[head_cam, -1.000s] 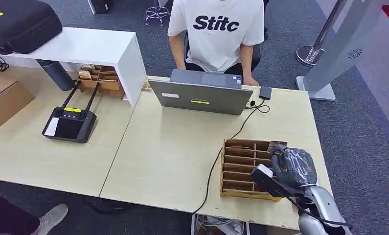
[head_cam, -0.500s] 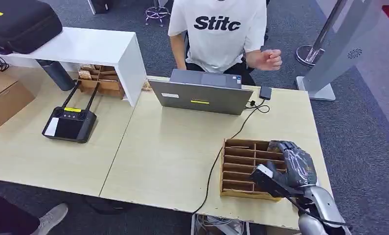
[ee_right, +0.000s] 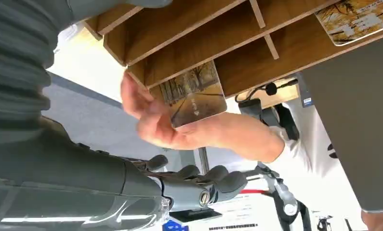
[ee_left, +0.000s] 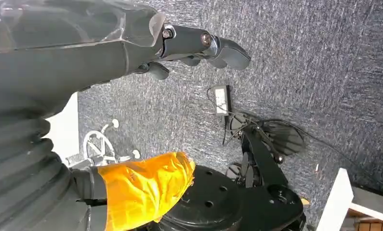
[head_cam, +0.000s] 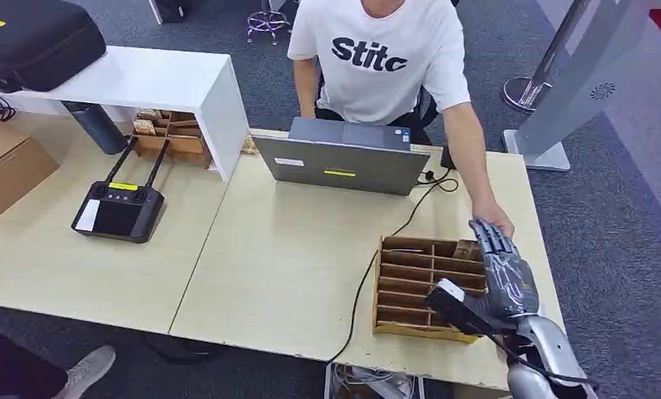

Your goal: Pass the card to the sensor for recognition and then transmit it.

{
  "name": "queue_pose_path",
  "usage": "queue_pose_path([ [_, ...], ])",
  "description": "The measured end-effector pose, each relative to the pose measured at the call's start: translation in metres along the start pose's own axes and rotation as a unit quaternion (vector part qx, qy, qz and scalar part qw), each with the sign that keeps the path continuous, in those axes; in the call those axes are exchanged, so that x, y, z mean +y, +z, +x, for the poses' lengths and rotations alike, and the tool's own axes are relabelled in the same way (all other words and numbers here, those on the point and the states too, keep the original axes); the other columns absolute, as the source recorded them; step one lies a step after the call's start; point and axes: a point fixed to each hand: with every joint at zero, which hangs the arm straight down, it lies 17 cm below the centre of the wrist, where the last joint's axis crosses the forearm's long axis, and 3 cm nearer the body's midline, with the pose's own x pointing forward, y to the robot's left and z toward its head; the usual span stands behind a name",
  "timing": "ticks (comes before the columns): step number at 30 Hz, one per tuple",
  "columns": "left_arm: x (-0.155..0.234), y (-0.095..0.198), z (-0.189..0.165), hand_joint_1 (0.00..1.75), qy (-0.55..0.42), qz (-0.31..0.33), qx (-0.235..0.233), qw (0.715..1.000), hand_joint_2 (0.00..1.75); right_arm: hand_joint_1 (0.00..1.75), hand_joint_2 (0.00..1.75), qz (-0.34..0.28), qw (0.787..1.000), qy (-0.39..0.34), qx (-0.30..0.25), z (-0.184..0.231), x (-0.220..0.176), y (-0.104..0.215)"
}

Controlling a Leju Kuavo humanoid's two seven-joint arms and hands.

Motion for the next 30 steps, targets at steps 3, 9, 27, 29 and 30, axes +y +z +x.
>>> queue_pose_path([
  [3, 0.0001, 0.0, -0.0002, 0.0, 0.0, 0.0, 0.0, 1.0, 1.75, 0.0, 1.75, -0.001, 1.0, 0.0, 0.001, -0.001, -0.0006, 0.0],
  [9, 0.0002, 0.0001, -0.0004, 0.0, 0.0, 0.0, 0.0, 1.0, 1.75, 0.0, 1.75, -0.001, 1.0, 0.0, 0.002, -0.0015, -0.0004, 0.0006],
  [27, 0.0003, 0.0, -0.0011, 0.0, -0.006, 0.001, 0.001, 1.0, 1.75, 0.0, 1.75, 0.0, 1.0, 0.0, 0.002, -0.0017, 0.0004, 0.0012],
  [29, 0.0004, 0.0, -0.0012, 0.0, -0.007, 0.001, 0.001, 1.0, 1.75, 0.0, 1.75, 0.0, 1.0, 0.0, 0.002, -0.0016, 0.0004, 0.0012],
  [30, 0.0003, 0.0, -0.0012, 0.0, -0.008, 0.001, 0.001, 1.0, 1.75, 0.0, 1.75, 0.0, 1.0, 0.0, 0.002, -0.0016, 0.0004, 0.0012],
])
